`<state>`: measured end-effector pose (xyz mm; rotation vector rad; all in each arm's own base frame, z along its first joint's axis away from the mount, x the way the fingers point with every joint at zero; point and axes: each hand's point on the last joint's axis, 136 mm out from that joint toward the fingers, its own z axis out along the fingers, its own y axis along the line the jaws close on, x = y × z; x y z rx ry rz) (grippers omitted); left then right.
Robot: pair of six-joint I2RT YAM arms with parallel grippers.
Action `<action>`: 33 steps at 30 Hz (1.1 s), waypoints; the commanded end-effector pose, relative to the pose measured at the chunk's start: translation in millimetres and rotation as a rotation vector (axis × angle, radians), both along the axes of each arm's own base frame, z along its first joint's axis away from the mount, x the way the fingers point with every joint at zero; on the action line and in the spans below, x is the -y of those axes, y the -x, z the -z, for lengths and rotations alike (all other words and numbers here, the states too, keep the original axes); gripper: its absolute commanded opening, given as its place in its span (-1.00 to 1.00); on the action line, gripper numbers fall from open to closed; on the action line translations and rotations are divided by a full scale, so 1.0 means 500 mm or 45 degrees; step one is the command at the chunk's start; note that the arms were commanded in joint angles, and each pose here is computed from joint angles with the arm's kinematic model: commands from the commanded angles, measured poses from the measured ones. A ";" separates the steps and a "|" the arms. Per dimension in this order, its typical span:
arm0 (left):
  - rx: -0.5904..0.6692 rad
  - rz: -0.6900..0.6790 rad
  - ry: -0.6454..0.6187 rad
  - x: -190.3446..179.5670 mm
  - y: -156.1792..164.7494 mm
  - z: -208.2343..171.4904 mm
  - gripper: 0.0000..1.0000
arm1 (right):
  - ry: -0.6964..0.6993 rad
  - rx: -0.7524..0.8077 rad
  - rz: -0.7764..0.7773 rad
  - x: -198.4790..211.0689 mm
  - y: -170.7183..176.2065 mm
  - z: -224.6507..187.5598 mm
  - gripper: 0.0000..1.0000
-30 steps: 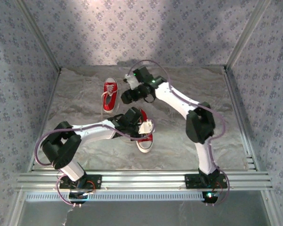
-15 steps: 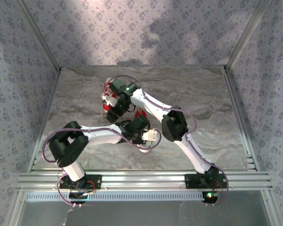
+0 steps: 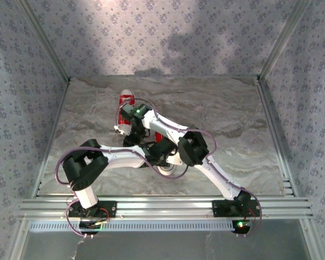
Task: Tie the shoes
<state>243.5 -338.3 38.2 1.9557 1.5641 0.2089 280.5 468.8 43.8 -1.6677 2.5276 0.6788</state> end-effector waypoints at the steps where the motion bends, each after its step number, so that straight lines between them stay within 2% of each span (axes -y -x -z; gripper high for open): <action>1: -0.098 0.002 -0.239 -0.063 0.026 0.106 -1.00 | 0.089 0.025 -0.049 0.012 0.014 0.027 0.08; 8: -0.096 0.002 -0.240 -0.061 0.025 0.107 -1.00 | 0.157 0.047 -0.098 0.014 0.035 0.059 0.05; 14: -0.096 -0.002 -0.243 -0.062 0.025 0.109 -1.00 | 0.298 0.192 -0.127 0.030 0.025 0.100 -0.15; 18: -0.095 -0.003 -0.243 -0.061 0.024 0.109 -1.00 | 0.355 0.248 -0.150 0.034 0.028 0.116 -0.40; 20: -0.093 -0.002 -0.242 -0.061 0.024 0.109 -1.00 | 0.333 0.232 -0.140 0.028 0.033 0.108 -0.62; 23: -0.085 -0.004 -0.228 -0.061 0.023 0.106 -1.00 | 0.232 0.165 -0.107 0.006 0.047 0.060 -0.96; 24: -0.085 -0.004 -0.216 -0.060 0.023 0.103 -1.00 | 0.198 0.150 -0.091 0.001 0.048 0.039 -1.00; 27: -0.101 -0.007 -0.157 -0.053 0.026 0.087 -1.00 | 0.059 0.095 -0.028 -0.011 0.049 -0.049 -1.00; 33: -0.128 -0.074 0.090 -0.038 0.014 0.005 -1.00 | -0.175 0.090 0.092 -0.009 0.029 -0.193 -1.00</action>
